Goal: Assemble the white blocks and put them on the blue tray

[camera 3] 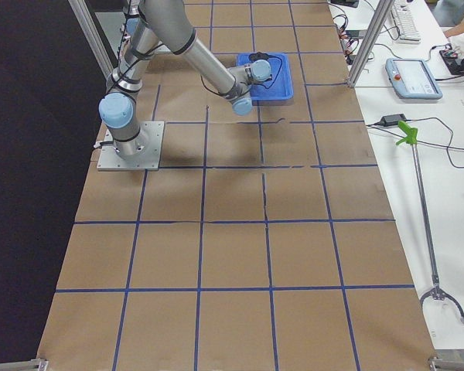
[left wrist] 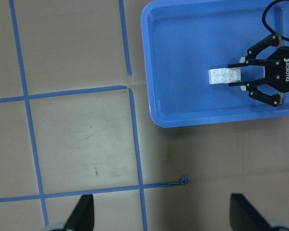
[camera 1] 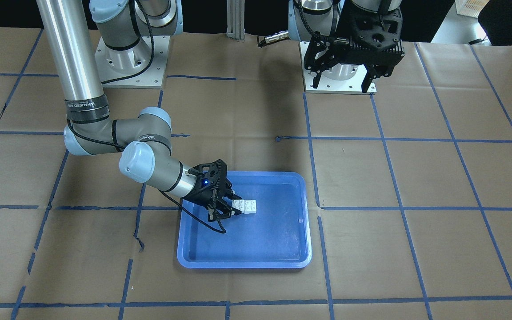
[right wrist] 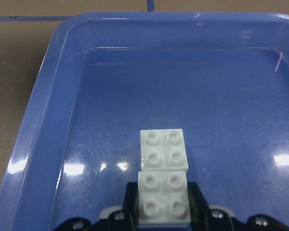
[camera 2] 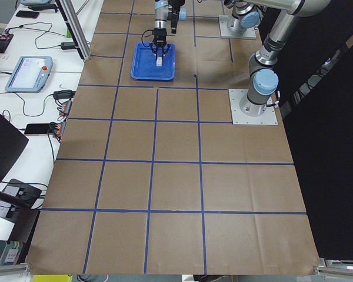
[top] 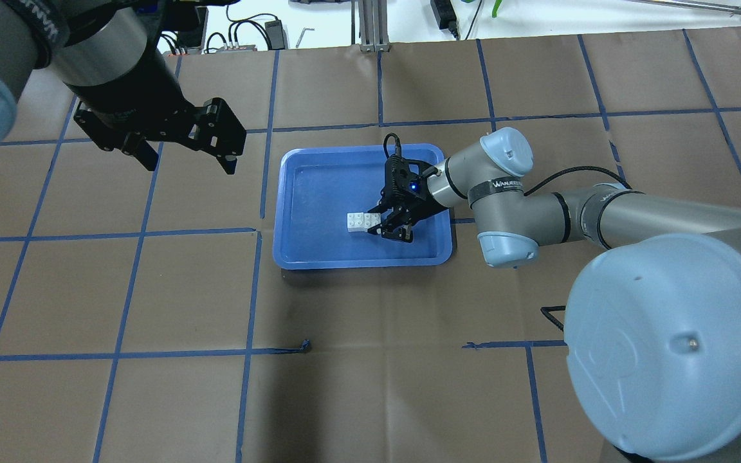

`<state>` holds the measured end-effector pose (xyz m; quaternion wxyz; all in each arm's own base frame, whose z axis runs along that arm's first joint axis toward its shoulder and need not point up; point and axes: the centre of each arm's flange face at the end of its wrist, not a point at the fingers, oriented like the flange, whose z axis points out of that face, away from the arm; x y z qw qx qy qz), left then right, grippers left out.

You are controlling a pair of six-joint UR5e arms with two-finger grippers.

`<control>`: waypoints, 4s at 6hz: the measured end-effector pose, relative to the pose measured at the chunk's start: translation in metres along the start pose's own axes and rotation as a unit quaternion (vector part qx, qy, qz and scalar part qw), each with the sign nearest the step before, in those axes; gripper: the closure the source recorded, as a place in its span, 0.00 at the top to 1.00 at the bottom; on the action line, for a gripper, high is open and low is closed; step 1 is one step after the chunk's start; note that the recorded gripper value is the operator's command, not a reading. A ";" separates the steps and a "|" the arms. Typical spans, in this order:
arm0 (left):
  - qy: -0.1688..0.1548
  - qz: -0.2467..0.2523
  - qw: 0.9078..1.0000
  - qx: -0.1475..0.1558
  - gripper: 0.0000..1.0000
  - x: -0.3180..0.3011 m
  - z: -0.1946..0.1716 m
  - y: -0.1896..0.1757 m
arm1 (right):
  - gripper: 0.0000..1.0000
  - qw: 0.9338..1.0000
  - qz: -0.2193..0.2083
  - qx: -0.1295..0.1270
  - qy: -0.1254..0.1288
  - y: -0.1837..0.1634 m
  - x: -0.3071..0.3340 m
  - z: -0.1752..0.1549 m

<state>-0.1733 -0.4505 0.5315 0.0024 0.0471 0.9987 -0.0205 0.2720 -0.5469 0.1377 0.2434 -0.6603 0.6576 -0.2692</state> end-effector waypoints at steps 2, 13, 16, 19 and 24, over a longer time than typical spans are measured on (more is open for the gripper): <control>0.000 0.000 1.000 0.000 0.99 0.000 0.000 0.000 | 0.46 1.000 -0.001 0.001 0.001 -0.001 0.001 -0.001; 0.000 -0.001 1.000 0.000 0.99 0.000 0.000 0.001 | 1.00 0.921 0.331 -0.169 0.119 -0.011 0.020 -0.220; 0.000 -0.001 1.000 0.000 0.99 0.000 -0.001 0.001 | 1.00 0.773 0.545 -0.237 0.220 -0.026 -0.010 -0.292; 0.000 -0.001 1.000 0.001 0.99 0.000 -0.001 0.001 | 1.00 0.664 0.657 -0.270 0.235 -0.105 -0.018 -0.340; 0.000 -0.001 1.000 0.000 0.99 0.000 -0.001 0.002 | 1.00 0.641 0.677 -0.277 0.232 -0.138 -0.029 -0.362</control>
